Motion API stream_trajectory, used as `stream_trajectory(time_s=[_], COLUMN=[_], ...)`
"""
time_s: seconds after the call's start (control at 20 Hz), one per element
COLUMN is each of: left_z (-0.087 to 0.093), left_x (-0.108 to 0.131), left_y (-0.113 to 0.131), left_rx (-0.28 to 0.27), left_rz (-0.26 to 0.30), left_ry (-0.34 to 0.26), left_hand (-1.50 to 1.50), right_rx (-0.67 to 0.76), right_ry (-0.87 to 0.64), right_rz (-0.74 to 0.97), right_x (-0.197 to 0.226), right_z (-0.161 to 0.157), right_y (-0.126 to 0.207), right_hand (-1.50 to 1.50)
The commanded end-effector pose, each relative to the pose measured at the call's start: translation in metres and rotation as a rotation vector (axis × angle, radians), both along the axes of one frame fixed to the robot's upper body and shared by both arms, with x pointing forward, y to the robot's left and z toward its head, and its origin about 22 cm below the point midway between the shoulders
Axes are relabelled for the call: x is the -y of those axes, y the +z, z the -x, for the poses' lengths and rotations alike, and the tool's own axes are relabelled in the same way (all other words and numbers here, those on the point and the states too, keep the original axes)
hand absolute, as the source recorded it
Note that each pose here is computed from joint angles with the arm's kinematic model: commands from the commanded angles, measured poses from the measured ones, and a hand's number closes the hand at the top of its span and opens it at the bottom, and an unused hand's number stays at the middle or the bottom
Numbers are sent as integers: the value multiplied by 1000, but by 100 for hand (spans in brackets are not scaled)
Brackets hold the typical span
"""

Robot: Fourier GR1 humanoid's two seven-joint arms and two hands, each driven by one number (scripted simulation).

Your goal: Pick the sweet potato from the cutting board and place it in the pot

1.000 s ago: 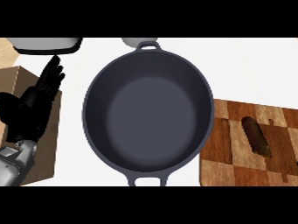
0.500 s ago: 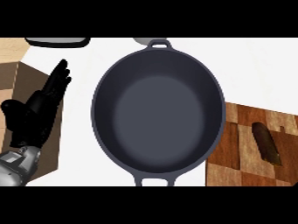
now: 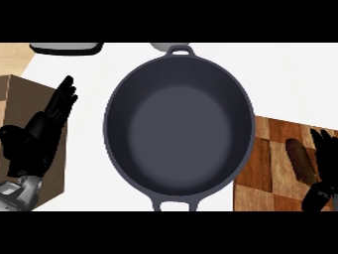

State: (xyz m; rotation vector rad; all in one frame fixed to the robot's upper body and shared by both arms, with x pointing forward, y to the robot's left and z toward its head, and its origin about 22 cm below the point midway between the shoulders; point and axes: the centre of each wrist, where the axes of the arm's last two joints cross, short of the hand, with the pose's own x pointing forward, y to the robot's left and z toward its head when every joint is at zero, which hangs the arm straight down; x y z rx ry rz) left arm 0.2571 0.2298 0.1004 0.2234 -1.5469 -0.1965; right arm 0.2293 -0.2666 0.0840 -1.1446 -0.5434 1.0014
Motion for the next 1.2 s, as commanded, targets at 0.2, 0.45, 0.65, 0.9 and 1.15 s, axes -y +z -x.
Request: stream_trajectory(time_s=[0.2,0.45,0.65,0.9,1.15], left_z=[11,14,22,23,15], left_x=[-54,-63,-54,-69,-67], left_y=[-47,-40,-55,-52,-52], left_rx=[-123,-130,-122,-137,-128], left_rz=[-135,-116,-127,-133,-124], left_ry=[143,129,140,170,174], left_hand=[0,0,0,0,0], right_rx=[-113,-145,-192,-193,-176], right_ry=[-59,-73,-97,-105,-90], right_rz=[95,121,119,142,150], right_x=[-27,-36,-38,-29,-31], right_z=[-23,-34,-47,-51,-62], right_y=[-12,-22,-33,-42,-39], right_hand=[-150,-150,-150,-150,-150])
